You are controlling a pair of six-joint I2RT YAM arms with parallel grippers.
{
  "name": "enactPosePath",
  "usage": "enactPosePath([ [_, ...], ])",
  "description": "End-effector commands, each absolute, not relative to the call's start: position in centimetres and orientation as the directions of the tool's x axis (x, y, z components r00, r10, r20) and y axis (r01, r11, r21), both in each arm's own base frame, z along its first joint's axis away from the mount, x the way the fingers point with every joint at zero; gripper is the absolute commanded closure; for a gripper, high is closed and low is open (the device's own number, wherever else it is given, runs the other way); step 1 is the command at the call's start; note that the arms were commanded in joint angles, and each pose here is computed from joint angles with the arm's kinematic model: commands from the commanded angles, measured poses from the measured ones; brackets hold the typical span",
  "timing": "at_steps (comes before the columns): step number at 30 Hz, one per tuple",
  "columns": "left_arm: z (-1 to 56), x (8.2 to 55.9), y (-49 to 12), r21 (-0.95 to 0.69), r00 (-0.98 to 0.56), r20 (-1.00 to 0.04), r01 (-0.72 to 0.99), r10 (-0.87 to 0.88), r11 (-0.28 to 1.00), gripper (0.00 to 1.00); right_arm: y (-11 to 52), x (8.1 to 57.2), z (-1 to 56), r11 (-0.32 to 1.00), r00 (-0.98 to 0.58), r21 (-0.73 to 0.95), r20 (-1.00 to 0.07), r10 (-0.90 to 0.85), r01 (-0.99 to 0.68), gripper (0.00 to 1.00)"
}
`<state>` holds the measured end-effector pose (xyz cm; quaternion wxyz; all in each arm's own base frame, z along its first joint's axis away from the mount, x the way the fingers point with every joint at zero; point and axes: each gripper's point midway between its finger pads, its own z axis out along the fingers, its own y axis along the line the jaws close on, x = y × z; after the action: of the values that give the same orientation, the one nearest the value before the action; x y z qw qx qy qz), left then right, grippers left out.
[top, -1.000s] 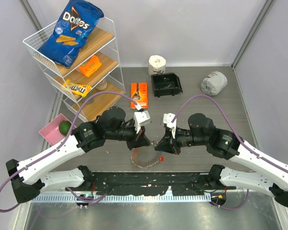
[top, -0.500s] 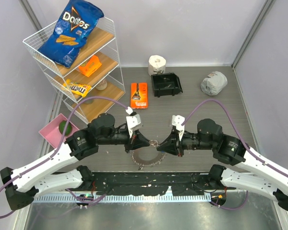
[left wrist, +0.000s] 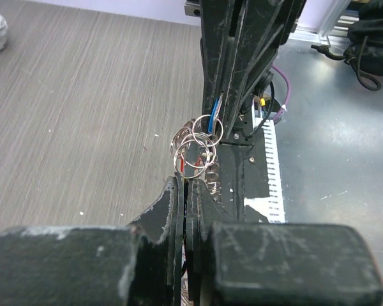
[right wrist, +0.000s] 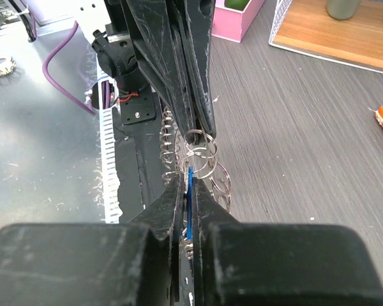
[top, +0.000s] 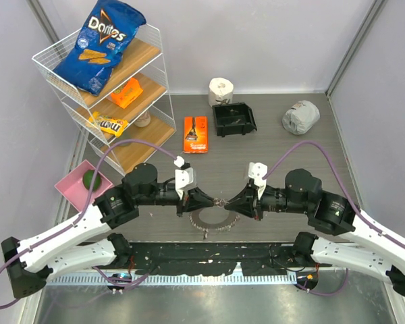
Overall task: Remove the keys from the keyring
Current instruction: Remove the key from the keyring.
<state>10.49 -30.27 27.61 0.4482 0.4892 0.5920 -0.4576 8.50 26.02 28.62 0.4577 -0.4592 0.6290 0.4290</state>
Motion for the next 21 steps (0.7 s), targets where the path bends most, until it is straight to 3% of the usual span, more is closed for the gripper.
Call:
enactPosePath([
  [1,25.2,12.3,-29.1,-0.048,-0.086,-0.969,0.985,0.231,0.167,0.92,25.5,7.6,33.8,0.158,-0.059,0.040,-0.991,-0.119,-0.987,0.95],
  [4,25.1,11.7,-29.0,-0.010,-0.041,-0.971,0.991,0.234,0.132,0.82,25.9,7.7,34.4,0.150,-0.057,0.038,-0.991,-0.124,-0.988,0.95],
  [9,26.3,11.4,-28.4,0.031,0.004,-0.978,0.992,0.210,0.125,0.57,26.6,7.7,34.8,0.130,-0.058,0.041,-0.989,-0.134,-0.991,0.95],
  [19,29.6,10.5,-28.3,0.080,0.068,-0.987,0.994,0.143,0.080,0.52,27.4,7.8,34.7,0.106,-0.058,0.040,-0.984,-0.166,-0.994,0.95],
  [21,30.1,10.6,-28.1,0.105,0.092,-0.986,0.990,0.140,0.091,0.46,27.6,7.9,34.4,0.106,-0.065,0.047,-0.982,-0.179,-0.993,0.95],
])
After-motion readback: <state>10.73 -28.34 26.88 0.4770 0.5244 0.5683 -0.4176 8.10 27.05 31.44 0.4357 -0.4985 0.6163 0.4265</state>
